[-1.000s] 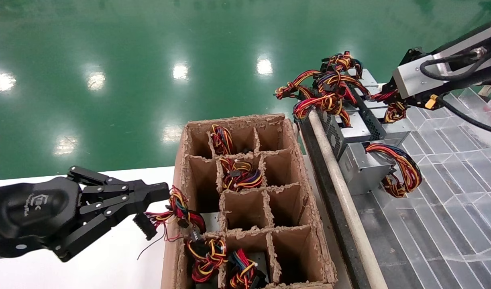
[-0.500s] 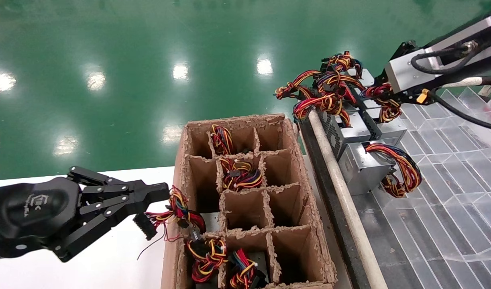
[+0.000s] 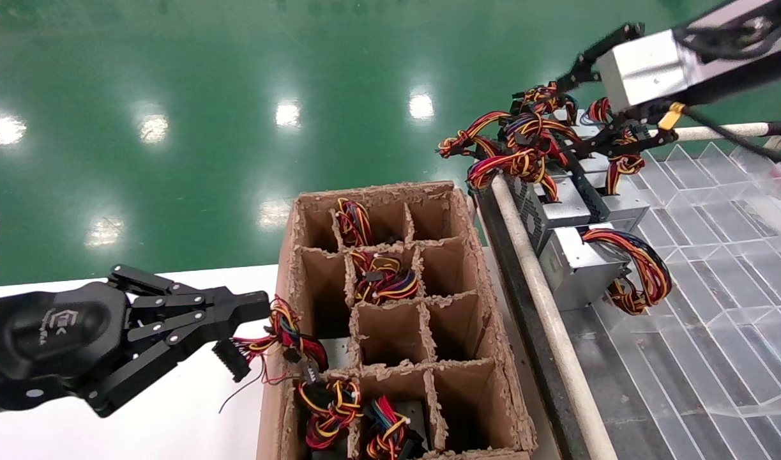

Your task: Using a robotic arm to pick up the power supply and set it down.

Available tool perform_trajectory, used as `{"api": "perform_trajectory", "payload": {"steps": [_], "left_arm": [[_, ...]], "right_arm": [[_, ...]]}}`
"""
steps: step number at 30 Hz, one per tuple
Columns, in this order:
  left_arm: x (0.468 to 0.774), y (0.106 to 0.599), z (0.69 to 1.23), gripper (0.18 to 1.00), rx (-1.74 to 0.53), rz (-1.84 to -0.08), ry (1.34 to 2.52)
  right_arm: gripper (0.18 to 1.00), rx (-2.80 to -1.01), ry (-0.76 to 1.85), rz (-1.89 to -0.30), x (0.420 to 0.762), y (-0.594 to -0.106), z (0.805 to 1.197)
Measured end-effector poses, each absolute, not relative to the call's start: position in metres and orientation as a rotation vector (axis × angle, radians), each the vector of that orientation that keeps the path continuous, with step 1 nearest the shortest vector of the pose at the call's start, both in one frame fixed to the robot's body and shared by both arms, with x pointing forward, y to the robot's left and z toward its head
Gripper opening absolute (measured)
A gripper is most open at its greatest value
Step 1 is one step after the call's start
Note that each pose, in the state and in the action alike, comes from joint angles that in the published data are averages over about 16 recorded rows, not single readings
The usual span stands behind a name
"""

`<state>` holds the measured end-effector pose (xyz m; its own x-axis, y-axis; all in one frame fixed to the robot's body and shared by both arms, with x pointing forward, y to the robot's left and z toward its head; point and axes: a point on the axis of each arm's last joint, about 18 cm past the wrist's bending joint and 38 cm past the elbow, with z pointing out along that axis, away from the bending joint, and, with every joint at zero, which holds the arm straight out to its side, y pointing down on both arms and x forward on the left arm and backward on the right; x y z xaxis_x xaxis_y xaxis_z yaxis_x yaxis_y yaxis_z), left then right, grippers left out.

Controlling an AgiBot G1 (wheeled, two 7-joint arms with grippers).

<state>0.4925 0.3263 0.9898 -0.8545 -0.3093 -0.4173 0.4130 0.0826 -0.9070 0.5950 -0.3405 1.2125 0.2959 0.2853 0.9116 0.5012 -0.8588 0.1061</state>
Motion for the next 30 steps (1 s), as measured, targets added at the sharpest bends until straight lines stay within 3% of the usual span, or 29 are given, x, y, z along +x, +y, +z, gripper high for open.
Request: {"api": "perform_trajectory", "payload": {"steps": [8,18,30], "left_arm": [[0.492,0.326,0.99,0.191,0.102,-1.825,1.85],[0.492,0.326,0.99,0.191,0.102,-1.825,1.85],[0.492,0.326,0.99,0.191,0.102,-1.825,1.85]], "right_arm": [[0.665,-2.24,-0.75,-1.483,0.597,-0.32,1.194],[0.88,-2.082,-0.668,-1.27,0.61,-0.295,1.138],[0.986,-1.894,-0.536,-1.034,0.599,-0.281,1.08]]}}
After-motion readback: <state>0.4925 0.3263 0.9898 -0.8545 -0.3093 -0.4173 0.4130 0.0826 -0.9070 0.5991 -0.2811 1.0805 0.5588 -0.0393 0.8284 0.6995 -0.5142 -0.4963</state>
